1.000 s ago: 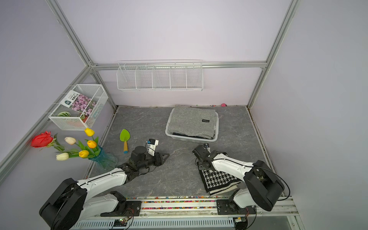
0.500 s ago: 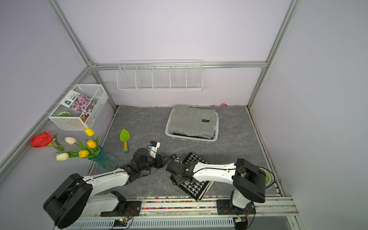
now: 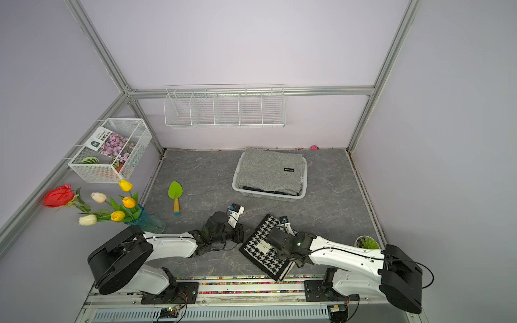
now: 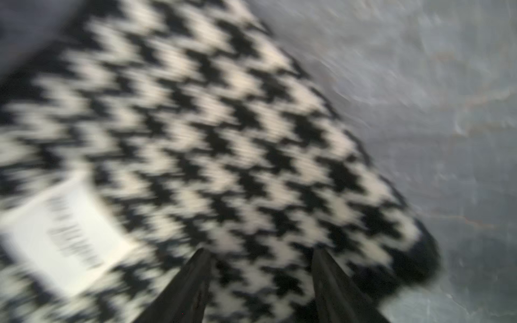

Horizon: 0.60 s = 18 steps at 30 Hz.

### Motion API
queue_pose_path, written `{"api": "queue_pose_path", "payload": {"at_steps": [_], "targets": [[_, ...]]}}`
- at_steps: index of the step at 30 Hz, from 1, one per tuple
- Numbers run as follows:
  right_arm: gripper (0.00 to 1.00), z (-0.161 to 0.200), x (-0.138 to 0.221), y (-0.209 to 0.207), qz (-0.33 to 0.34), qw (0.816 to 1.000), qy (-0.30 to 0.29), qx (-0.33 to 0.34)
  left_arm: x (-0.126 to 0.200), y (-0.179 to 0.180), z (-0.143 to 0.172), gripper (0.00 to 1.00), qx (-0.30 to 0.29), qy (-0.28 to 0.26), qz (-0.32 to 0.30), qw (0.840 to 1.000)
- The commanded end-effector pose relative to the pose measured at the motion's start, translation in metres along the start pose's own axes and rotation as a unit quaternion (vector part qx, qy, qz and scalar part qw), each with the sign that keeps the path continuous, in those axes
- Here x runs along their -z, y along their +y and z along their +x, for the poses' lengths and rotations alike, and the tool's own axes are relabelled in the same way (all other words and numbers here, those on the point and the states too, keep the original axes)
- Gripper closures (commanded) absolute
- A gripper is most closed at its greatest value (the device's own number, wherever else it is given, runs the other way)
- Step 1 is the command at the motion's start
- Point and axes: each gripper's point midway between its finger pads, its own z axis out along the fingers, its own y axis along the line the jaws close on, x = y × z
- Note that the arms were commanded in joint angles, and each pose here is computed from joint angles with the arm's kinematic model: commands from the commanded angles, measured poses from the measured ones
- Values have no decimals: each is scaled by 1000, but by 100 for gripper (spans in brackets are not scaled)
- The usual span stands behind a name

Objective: Put the folded scarf in the basket
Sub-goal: Move the scarf to the center of the board.

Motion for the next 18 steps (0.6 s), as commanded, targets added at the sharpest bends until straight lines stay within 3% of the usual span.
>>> {"api": "queue_pose_path", "payload": {"at_steps": [1,3,5,9,15,18], "targets": [[40,9,-13,-7,-13,1000,8,-28,-7,-3,-13,46,-2,-25,3,1000],[42,5,-20,0,-22,999,-2,-27,-13,-3,-11,46,-5,-18,8,1000],[44,0,-24,8,-24,1000,2,-11,-16,-18,-6,46,-30,-21,63,997],[47,-18,-31,34,-41,998,-5,41,-16,-12,-5,46,-13,-40,66,997],[48,-40,-45,71,-57,990,-13,126,2,9,-2,46,0,-46,-2,999],[48,-57,-45,80,-46,984,-25,169,22,30,6,47,2,-35,-72,997]]}}
